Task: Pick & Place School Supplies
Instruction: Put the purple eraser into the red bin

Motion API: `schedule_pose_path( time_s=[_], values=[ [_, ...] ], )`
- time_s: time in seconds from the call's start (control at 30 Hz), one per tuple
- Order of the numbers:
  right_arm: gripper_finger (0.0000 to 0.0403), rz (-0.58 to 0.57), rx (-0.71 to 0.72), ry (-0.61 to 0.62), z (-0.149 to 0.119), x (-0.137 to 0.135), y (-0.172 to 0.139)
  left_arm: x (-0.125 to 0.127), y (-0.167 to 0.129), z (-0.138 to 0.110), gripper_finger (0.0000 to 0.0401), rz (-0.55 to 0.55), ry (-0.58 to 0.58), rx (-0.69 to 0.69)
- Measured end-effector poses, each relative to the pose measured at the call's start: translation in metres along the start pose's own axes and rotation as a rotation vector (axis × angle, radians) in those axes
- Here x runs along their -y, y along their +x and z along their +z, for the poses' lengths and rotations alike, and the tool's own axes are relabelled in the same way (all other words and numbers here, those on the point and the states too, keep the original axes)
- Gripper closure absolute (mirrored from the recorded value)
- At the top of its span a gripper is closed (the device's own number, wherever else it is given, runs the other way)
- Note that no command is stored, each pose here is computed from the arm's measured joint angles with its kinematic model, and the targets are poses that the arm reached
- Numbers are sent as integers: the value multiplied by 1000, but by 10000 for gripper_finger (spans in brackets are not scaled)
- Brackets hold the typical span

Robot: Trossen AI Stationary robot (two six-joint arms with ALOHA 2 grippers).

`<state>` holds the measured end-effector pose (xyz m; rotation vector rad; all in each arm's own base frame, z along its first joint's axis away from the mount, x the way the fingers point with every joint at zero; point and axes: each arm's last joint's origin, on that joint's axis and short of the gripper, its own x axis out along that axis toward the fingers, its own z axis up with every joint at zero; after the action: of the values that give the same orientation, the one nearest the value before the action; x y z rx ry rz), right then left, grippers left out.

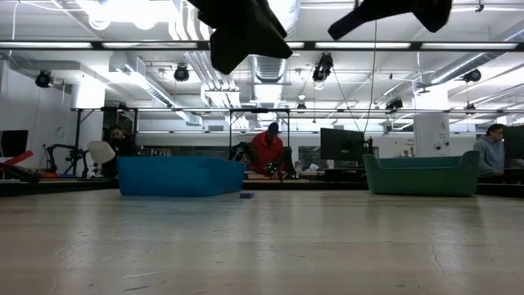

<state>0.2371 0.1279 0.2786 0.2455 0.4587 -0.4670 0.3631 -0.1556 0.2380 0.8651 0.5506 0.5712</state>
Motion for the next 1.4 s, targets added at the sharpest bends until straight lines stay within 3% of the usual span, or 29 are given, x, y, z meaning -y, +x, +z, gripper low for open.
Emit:
schedule_pose_path(
  time_s=[0.27,0.57,0.8,0.93,1.07,1.27,1.4],
  values=[
    [385,30,-197,90,-12,10,-12,2,-9,5,227,-141,-80,81],
    [385,93,-603,134,-33,14,-26,-35,-23,8,227,-370,-269,188],
    [385,189,-1060,233,-43,13,-39,-37,-21,-3,227,-374,-247,161],
    [385,228,-1224,315,-40,8,-46,-34,-19,-7,227,-372,-238,148],
    [385,241,-1311,362,-37,3,-54,-31,-16,-12,227,-389,-241,137],
    [385,153,-1352,402,-46,1,-65,-29,-12,-11,227,-564,-238,230],
    [385,62,-1356,409,-57,-1,-73,-35,-11,-9,227,-552,-262,246]
  ],
)
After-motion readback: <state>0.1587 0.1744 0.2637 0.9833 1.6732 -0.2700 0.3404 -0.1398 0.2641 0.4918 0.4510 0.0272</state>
